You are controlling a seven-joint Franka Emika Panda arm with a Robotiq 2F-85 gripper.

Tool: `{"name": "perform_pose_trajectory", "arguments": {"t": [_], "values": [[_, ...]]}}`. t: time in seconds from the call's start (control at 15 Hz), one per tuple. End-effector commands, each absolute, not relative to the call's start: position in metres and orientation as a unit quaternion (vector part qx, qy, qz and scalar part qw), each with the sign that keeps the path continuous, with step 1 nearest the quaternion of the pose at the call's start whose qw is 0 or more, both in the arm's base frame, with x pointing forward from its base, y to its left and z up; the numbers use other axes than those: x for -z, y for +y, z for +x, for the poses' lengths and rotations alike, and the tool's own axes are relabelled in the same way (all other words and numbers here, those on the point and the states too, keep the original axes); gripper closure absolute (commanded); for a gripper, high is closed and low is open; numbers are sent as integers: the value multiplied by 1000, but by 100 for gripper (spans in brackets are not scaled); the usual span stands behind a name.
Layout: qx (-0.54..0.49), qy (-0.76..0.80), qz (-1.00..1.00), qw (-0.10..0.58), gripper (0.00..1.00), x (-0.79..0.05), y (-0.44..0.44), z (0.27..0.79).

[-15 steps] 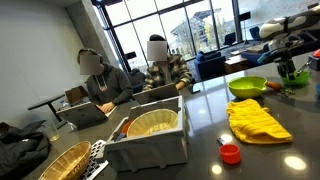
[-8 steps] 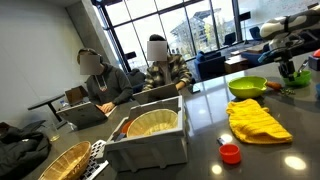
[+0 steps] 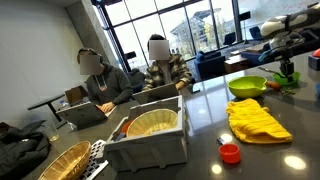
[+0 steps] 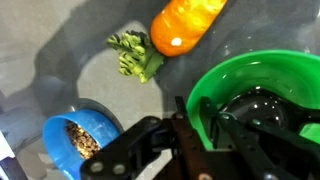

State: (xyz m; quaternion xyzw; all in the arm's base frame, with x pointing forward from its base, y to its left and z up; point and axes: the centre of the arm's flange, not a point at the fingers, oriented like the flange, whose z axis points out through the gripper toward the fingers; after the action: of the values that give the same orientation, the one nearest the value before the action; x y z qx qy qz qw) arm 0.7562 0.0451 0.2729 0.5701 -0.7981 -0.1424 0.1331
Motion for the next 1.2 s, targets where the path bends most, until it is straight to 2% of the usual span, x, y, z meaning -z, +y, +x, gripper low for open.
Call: {"name": "perform_pose_trajectory", "arguments": {"t": [0.0, 0.67, 1.13], "values": [[145, -804, 562, 130, 97, -281, 42, 784], [136, -814, 552, 116, 98, -304, 22, 788], [112, -828, 543, 89, 99, -351, -1, 793]]}}
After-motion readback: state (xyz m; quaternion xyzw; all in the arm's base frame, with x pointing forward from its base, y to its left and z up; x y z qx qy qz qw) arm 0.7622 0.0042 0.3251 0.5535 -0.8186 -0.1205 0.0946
